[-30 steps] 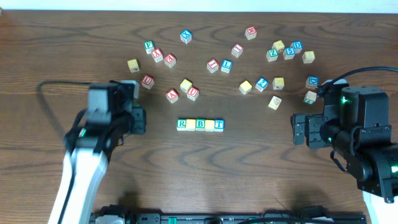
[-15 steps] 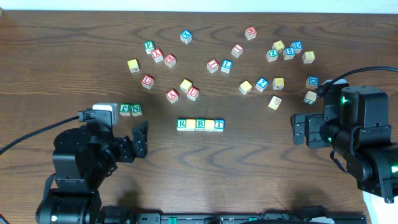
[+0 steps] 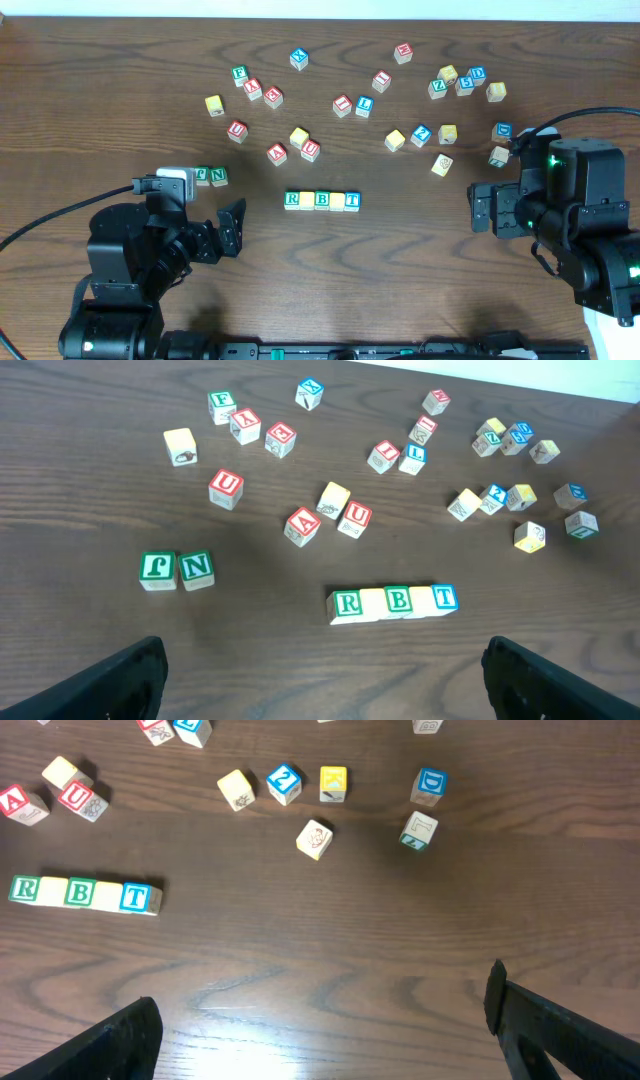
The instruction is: Spell out ROBOT
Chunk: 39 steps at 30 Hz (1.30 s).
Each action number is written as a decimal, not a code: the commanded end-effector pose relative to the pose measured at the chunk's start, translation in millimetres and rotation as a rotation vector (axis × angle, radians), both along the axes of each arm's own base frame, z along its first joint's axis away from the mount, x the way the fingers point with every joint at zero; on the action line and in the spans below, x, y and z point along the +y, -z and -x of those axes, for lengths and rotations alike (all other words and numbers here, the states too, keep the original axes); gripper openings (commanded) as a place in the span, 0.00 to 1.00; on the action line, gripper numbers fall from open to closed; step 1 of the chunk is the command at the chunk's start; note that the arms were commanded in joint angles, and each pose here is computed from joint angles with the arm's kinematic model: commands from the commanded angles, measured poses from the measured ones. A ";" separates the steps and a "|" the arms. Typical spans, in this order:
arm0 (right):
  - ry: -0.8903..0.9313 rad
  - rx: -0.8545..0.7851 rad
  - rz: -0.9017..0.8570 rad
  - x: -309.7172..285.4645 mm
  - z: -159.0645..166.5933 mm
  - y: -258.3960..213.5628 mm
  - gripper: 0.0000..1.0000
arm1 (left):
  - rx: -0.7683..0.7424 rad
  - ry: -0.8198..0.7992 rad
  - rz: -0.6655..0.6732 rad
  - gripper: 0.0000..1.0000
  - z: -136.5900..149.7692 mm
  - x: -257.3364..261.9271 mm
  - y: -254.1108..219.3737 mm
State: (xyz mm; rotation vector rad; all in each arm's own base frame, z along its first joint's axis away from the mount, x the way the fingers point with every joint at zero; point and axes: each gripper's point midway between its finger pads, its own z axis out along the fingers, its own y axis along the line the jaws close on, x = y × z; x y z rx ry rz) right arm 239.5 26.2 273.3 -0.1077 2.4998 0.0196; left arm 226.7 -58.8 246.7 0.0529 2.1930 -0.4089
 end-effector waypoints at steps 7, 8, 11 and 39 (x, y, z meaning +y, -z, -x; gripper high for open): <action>-0.002 -0.021 0.006 -1.8 -0.3 -6.8 0.99 | 0.210 0.004 0.007 1.00 32.4 -0.4 37.9; -0.002 -0.021 0.006 -1.8 -0.3 -6.8 0.99 | 0.240 0.004 0.006 1.00 37.7 -0.1 42.7; -0.002 -0.021 0.006 -1.8 -0.3 -6.8 0.99 | 0.325 0.003 0.000 1.00 53.5 0.9 55.3; -0.002 -0.021 0.006 -1.8 -0.3 -6.8 0.99 | -0.341 0.235 0.102 1.00 33.6 -51.5 4.6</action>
